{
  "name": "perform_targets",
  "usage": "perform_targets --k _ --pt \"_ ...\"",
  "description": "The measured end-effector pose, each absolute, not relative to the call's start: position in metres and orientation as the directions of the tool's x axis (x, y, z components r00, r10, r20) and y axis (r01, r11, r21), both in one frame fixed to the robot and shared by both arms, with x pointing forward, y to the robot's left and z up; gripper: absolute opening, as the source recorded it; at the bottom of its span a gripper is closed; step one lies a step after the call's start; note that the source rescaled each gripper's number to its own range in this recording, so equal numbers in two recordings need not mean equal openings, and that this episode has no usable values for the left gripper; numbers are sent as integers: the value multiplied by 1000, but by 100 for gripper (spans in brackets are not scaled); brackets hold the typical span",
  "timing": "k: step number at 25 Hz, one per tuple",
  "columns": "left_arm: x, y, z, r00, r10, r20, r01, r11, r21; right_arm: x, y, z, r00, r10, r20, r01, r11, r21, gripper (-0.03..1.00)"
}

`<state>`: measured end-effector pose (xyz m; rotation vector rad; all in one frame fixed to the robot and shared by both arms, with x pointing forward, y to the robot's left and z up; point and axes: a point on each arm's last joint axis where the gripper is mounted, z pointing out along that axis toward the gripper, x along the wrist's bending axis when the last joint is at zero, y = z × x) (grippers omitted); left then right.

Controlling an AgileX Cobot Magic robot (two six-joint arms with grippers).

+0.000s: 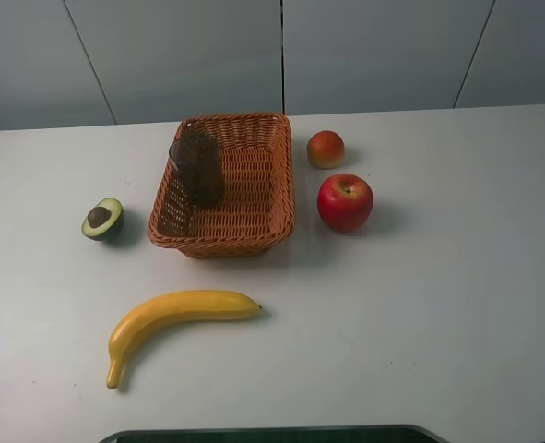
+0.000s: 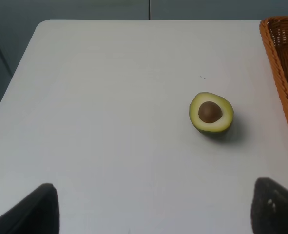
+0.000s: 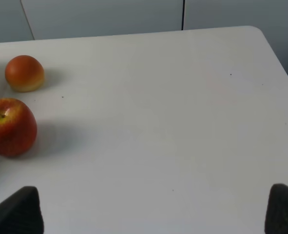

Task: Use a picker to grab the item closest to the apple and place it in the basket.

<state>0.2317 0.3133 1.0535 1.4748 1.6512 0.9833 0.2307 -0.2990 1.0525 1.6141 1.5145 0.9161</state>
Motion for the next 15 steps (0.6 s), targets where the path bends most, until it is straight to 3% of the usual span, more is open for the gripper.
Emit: perform_targets --k 15 --pt "232 313 1054 -102 995 -14 460 60 886 231 -299 1052 53 998 18 479 -41 877 98"
